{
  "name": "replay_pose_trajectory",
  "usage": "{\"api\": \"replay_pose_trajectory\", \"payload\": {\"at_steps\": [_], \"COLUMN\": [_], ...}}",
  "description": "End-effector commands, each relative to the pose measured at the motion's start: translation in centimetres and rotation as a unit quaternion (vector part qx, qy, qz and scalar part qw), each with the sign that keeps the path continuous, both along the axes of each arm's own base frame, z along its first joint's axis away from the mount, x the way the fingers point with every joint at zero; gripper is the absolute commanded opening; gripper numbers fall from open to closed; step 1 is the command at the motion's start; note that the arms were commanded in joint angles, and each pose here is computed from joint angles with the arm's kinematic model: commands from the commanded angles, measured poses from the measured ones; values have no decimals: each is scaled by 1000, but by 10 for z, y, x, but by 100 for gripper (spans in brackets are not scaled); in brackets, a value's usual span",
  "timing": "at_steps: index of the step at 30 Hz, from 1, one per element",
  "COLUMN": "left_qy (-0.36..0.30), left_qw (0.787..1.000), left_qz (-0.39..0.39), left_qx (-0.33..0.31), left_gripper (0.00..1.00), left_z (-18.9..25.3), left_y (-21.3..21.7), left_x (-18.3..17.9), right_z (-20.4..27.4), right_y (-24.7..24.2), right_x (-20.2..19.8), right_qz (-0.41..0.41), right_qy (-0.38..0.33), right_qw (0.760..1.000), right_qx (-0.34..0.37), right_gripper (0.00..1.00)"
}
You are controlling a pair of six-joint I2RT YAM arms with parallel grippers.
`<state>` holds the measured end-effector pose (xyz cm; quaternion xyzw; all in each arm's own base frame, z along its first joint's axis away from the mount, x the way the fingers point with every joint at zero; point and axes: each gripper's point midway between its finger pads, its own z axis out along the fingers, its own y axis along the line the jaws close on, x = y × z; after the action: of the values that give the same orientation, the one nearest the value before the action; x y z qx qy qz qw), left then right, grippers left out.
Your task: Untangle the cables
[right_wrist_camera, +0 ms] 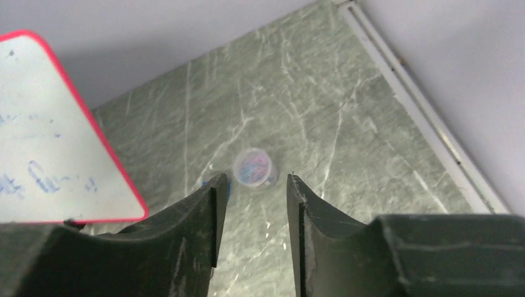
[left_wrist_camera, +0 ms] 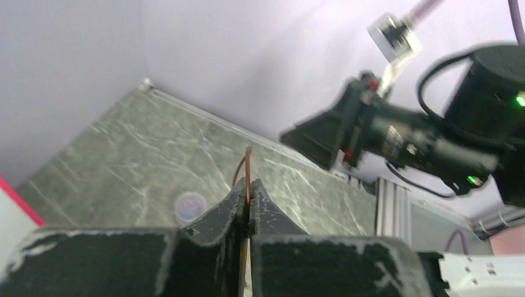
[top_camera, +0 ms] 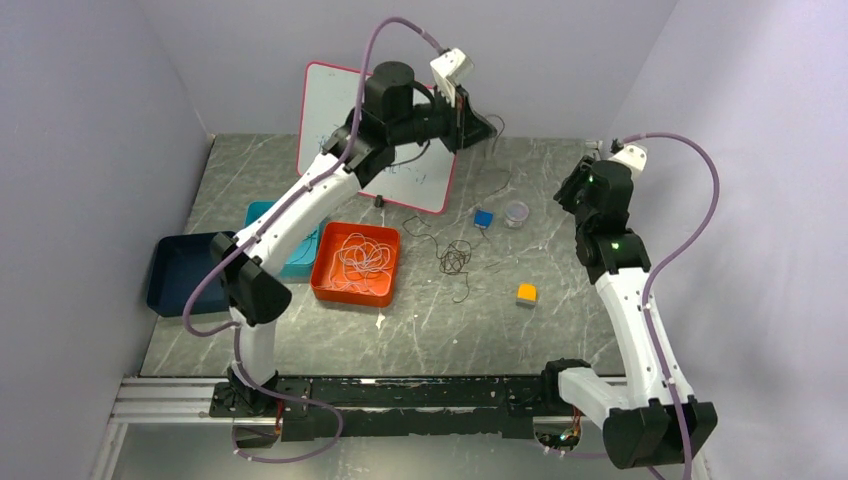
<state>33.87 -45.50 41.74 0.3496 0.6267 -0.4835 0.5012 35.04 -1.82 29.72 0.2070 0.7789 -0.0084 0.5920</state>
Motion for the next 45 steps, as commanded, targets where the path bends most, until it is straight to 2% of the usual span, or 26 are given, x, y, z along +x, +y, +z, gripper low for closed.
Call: {"api": "replay_pose_trajectory", "payload": {"at_steps": [1,3,6,8,11,15,20,22,35,38,42,45], "left_qy": [26,20,13,7,-1,-9,-21,-22,-35,-43,-56,-71], "left_qw": [1000,1000,1000,1000,999,999,998,998,996,995,993,989], "left_qz": [-5,-1,7,11,10,5,9,8,-1,0,9,15], "left_qx": [14,1,-17,-26,-33,-43,-52,-56,-81,-89,-105,-126], "left_gripper": [7,7,7,7,7,7,7,7,7,7,7,7], "left_z": [-2,10,23,31,42,55,70,74,104,116,137,158], "left_y": [2,4,9,13,16,21,28,29,39,44,56,67], "left_x": [16,23,31,32,29,20,14,11,-5,-11,-20,-29], "right_z": [11,10,8,4,6,-4,-17,-22,-70,-81,-104,-129], "right_y": [13,18,41,66,90,105,133,145,211,222,220,221], "right_x": [-13,-19,-28,-35,-41,-38,-36,-35,-14,-6,7,12], "right_qz": [30,50,129,209,284,322,386,405,462,462,428,417], "right_qy": [-34,-45,-74,-101,-140,-150,-157,-157,-120,-110,-89,-66], "right_qw": [998,997,989,973,949,935,907,898,873,874,890,896], "right_qx": [31,31,21,7,3,15,62,73,97,103,127,134], "right_gripper": [46,47,50,53,56,60,68,68,67,63,45,38]}}
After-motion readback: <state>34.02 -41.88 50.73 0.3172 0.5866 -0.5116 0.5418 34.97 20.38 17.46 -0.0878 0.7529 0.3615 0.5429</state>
